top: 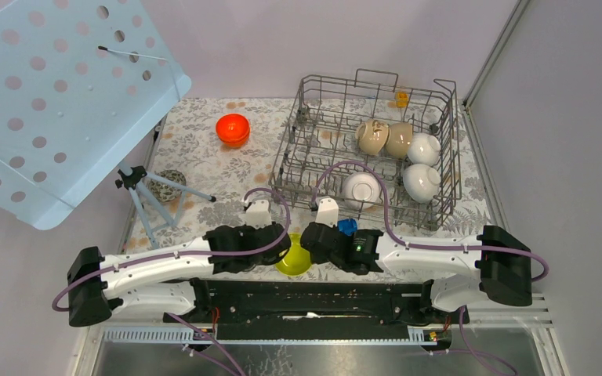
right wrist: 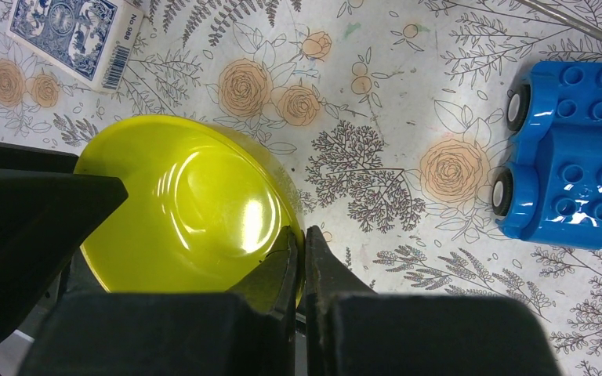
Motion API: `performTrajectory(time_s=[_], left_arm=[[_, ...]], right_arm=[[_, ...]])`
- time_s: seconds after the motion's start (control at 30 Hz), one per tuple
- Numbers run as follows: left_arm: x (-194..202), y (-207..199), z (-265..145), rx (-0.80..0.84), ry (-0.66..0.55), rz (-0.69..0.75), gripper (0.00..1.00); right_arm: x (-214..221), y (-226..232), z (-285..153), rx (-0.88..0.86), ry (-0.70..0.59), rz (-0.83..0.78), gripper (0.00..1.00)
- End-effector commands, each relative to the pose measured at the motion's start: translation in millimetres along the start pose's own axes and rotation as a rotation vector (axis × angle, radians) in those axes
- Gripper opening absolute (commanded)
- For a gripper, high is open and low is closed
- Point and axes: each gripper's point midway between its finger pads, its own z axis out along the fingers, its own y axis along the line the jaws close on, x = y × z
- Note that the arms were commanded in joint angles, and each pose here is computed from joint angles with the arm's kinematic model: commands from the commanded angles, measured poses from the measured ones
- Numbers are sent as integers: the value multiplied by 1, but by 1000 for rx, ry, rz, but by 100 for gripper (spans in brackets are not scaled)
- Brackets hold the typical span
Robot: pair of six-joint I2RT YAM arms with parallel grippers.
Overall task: Unload the bowls from the dish rack
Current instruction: Place the bowl at the center of the board.
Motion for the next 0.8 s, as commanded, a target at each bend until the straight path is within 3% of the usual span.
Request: performTrajectory(time_s=[0.0,0.17,0.3,0.37,0.43,0.5,0.57,0.67,0.77], left_arm=[[-5,-14,-1,53,-11,8,34],[-3,-15,0,67,-7,15,22],[-2,-16,0,77,-4,22,0],[-2,-16,0,78,-6,26,0],[-4,-16,-1,80,-13,25,0],[-7,-16,-3,86,-24,19,0],[-12,-15,-8,93,-40,14,0],[-27,-13,-19,92,-84,18,0],[-44,-16,-34,105,-130,29,0]], right_arm=[[-23,17,-8,-40,-59,35,0],[-23,17,-8,-43,-60,37,0],[-22,19,-10,-54,-53,37,0],[-23,20,-11,-64,-52,34,1],[-23,23,-14,-90,-48,23,19],[-24,26,-19,-114,-48,11,46],[-25,25,-25,-128,-47,-7,67],[-28,22,-37,-150,-45,-50,83],[-28,20,-51,-184,-36,-107,89]])
